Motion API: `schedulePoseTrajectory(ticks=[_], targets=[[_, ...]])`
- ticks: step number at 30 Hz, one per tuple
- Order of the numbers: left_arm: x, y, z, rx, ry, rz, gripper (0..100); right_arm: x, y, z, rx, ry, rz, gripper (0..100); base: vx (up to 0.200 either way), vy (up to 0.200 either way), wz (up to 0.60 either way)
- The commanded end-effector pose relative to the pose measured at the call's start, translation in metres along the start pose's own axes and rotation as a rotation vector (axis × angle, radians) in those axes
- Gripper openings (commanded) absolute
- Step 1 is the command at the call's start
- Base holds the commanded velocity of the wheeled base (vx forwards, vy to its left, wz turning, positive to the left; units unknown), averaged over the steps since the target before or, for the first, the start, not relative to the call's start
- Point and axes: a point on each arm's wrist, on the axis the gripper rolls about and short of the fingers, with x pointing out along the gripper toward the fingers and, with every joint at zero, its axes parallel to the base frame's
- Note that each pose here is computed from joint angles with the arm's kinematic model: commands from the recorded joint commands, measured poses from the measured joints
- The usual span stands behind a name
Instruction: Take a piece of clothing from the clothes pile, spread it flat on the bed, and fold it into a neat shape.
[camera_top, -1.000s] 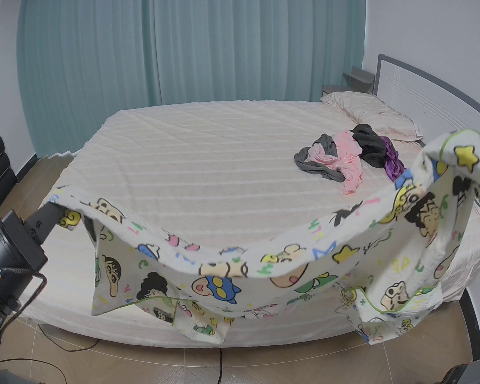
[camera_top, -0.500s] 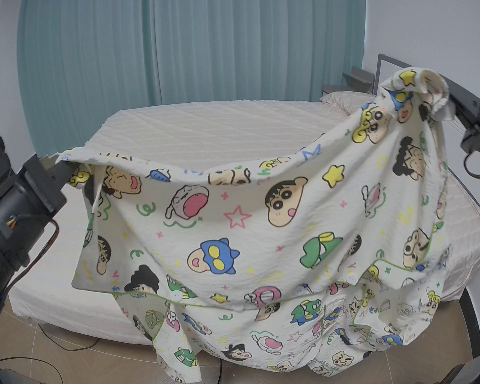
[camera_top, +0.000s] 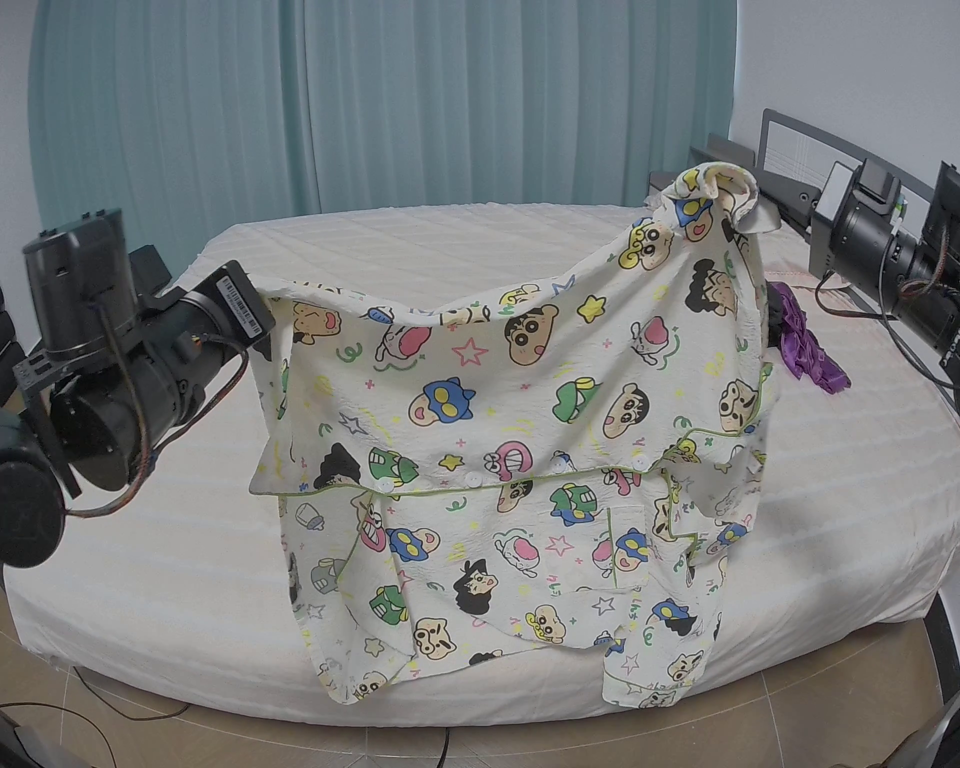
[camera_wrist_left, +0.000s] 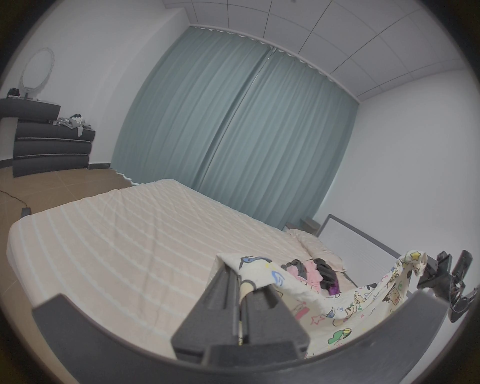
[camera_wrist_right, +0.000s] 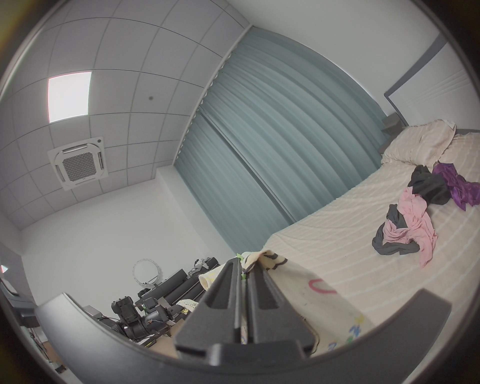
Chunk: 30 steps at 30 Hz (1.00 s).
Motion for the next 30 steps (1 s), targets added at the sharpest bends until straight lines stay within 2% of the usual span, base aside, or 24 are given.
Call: schedulePoseTrajectory(ticks=[1, 13, 21, 25, 30], targets=[[0.033, 0.004, -0.019, 0.028, 0.042, 0.058, 0, 0.017, -0.026, -0.014, 0.026, 0.038, -0.046, 0, 0.200, 0.000, 0.00], [0.085, 0.009, -0.049, 0.056, 0.088, 0.130, 0, 0.039, -0.058, -0.025, 0.045, 0.048, -0.124, 0, 0.200, 0.000, 0.00], [0.099, 0.016, -0.065, 0.011, 0.116, 0.166, 0, 0.049, -0.074, -0.038, 0.061, 0.070, -0.160, 0, 0.000, 0.000, 0.00], [0.105, 0.021, -0.074, 0.018, 0.137, 0.185, 0, 0.050, -0.079, -0.042, 0.067, 0.079, -0.169, 0, 0.000, 0.000, 0.00], [0.118, 0.025, -0.085, 0.028, 0.156, 0.206, 0, 0.055, -0.093, -0.055, 0.086, 0.110, -0.197, 0, 0.200, 0.000, 0.00]])
